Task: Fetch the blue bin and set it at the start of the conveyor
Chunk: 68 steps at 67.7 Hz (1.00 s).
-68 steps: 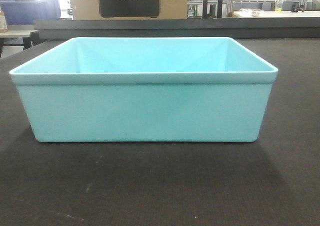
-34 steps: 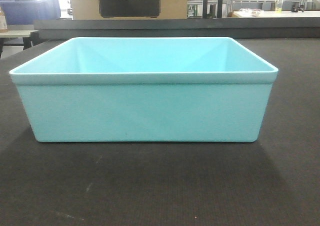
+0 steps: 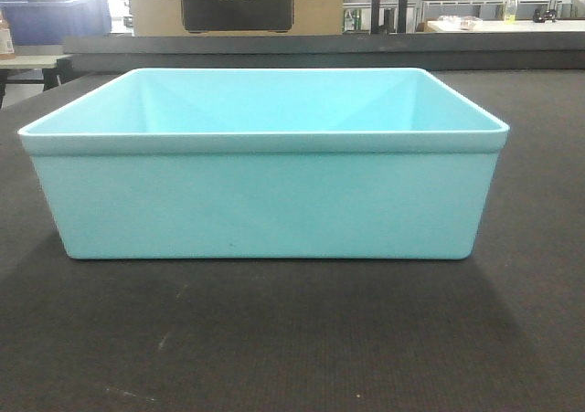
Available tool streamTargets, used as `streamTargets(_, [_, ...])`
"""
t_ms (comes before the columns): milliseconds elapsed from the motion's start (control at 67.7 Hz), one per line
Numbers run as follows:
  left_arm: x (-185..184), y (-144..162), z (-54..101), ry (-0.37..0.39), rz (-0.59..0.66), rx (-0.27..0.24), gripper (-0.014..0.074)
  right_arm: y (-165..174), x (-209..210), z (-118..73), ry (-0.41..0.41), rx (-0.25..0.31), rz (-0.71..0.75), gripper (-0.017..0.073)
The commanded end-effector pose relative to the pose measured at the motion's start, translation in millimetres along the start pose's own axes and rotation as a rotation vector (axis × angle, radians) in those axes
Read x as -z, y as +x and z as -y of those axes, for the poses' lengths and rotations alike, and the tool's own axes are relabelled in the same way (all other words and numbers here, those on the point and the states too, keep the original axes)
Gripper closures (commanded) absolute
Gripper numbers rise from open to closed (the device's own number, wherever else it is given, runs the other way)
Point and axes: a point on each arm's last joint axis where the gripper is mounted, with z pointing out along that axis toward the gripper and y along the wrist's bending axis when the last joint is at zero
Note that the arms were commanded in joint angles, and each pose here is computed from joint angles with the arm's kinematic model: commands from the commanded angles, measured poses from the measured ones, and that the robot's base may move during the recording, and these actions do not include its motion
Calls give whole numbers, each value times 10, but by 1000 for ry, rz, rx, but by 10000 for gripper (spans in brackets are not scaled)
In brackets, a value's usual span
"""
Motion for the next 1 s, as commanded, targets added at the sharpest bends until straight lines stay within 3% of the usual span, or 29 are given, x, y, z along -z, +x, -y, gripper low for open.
streamTargets(0, [23,49,-7,-17,15,-87,704,-22,11,1,2,14,30,721])
streamTargets(103, [47,205,-16,-41,35,-54,704,-22,11,1,2,14,30,721])
streamTargets(399, [2,972,-54,-73,87,-55,704,-22,11,1,2,14,30,721])
streamTargets(443, [6,929,-54,-74,145,-57,704,-22,11,1,2,14,30,721])
streamTargets(487, [-2,1002,-55,-72,64,-54,704,-22,11,1,2,14,30,721])
streamTargets(989, [-2,995,-55,-72,71,-54,704,-22,11,1,2,14,30,721])
